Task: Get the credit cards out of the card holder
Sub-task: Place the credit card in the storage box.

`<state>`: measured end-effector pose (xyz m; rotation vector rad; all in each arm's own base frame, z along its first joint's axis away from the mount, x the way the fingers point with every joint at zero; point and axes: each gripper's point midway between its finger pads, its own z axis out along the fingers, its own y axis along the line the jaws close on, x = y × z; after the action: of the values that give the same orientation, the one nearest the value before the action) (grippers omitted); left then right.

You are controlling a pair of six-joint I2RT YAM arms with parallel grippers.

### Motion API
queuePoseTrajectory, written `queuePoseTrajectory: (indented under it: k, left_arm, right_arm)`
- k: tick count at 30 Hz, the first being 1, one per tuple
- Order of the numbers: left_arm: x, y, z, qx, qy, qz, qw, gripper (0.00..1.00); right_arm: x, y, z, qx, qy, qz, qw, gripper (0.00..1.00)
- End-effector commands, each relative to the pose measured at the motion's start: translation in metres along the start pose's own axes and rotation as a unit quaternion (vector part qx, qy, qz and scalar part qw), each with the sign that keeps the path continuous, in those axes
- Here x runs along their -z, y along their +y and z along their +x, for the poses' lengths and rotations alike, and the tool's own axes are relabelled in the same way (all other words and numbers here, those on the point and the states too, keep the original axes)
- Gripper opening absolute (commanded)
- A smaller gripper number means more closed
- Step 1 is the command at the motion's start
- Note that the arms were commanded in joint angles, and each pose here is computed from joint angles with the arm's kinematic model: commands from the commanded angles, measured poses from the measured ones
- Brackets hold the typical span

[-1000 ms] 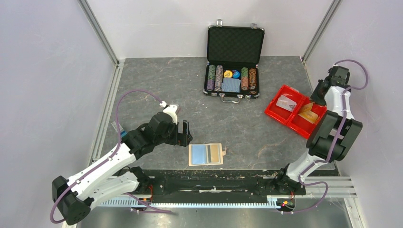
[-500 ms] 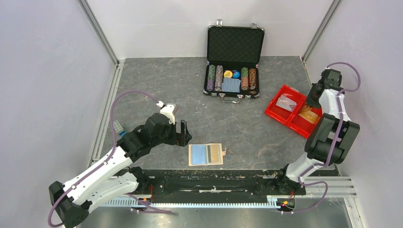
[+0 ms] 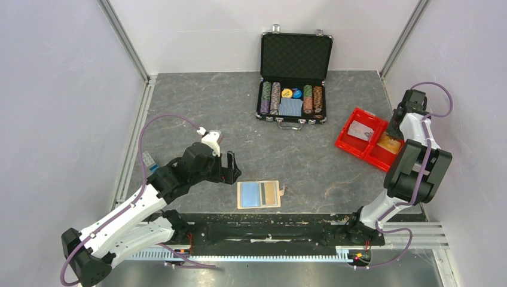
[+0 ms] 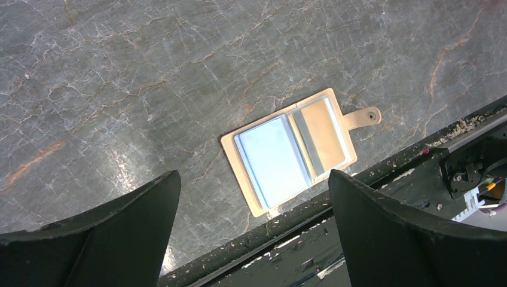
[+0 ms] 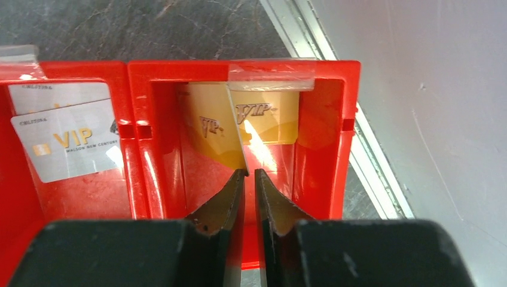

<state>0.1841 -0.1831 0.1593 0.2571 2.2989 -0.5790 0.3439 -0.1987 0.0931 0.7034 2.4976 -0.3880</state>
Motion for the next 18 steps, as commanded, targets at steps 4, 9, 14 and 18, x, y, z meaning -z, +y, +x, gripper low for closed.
queuePoseTrajectory:
  k: [4, 9, 14, 18]
  left_arm:
    - [0.005, -0.002, -0.018, -0.028, -0.027, 0.001, 0.999, 1.0]
    - [0.005, -0.002, -0.019, -0.028, -0.026, 0.001, 0.999, 1.0]
    - [0.006, -0.002, -0.02, -0.029, -0.028, 0.001, 0.999, 1.0]
    - [0.006, -0.002, -0.02, -0.029, -0.029, 0.0, 0.999, 1.0]
  right_arm:
    - [-0.005, -0.015, -0.004, 0.0, -0.008, 0.041, 0.999, 0.13]
    - [0.006, -0.003, -0.012, -0.004, -0.033, 0.011, 0.999, 0.21]
    - [0.013, 0.005, -0.026, -0.012, -0.054, -0.015, 0.998, 0.26]
    - [0.012, 0.007, -0.026, -0.013, -0.05, -0.018, 0.999, 0.27]
